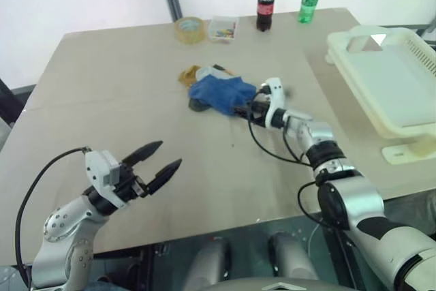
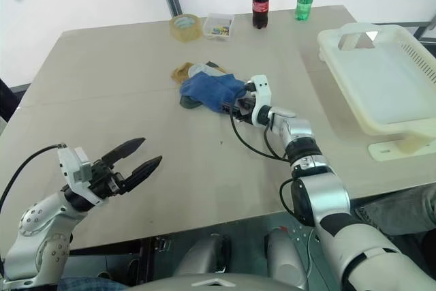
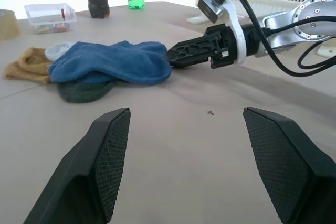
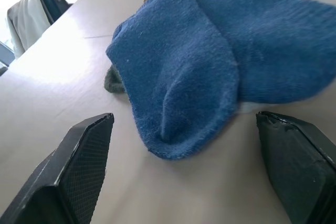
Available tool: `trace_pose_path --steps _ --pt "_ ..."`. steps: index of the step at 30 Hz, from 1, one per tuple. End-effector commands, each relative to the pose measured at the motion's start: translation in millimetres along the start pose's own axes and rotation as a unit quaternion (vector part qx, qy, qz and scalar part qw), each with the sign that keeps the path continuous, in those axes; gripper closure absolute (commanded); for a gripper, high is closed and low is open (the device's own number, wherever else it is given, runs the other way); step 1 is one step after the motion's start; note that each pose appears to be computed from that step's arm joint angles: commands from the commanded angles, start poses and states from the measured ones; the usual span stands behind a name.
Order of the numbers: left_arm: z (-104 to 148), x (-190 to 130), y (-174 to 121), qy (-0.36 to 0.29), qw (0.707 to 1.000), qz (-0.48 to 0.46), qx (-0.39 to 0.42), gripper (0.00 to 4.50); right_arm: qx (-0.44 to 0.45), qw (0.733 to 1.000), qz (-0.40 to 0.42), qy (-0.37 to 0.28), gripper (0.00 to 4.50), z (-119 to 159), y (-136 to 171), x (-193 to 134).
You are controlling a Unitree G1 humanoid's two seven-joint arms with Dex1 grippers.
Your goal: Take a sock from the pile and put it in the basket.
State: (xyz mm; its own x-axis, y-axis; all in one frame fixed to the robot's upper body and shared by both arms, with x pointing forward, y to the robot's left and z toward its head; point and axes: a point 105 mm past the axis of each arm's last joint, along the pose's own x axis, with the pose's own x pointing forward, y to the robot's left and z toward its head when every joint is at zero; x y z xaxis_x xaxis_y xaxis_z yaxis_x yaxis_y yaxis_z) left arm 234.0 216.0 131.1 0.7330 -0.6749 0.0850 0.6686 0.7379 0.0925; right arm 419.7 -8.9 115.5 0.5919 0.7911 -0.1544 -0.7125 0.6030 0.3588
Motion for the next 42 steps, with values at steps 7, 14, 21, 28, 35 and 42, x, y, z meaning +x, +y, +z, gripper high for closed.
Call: trace_pose_path --steps 7,14,21,28,35,42 --pt "7.1 -0.4 -2.6 -0.007 1.000 -0.003 0.020 0.81 -0.008 1.000 0.018 0.002 3.36 1.6 10.0 8.7" --pt "6.8 0.2 -3.0 -0.005 1.000 -0.006 0.019 0.81 -0.018 1.000 0.015 0.000 4.47 0.9 7.6 5.6" --pt "0.9 -0.9 -4.1 0.007 1.000 -0.006 0.010 0.81 -0.093 0.996 0.000 0.007 4.47 2.9 3.0 -5.9" --pt "-2.6 -3.0 -11.2 0.012 1.000 -0.007 0.002 0.81 -0.114 0.992 0.027 0.038 4.47 -6.7 13.6 -55.6" --pt "-5.6 -4.2 -14.9 0.016 1.000 -0.013 -0.007 0.81 -0.049 0.986 0.038 0.154 4.47 -55.8 2.9 -170.1" --pt "-3.0 4.8 -8.5 0.010 1.000 -0.029 -0.004 0.81 -0.034 0.988 0.023 0.148 4.47 -25.6 -4.6 -239.2"
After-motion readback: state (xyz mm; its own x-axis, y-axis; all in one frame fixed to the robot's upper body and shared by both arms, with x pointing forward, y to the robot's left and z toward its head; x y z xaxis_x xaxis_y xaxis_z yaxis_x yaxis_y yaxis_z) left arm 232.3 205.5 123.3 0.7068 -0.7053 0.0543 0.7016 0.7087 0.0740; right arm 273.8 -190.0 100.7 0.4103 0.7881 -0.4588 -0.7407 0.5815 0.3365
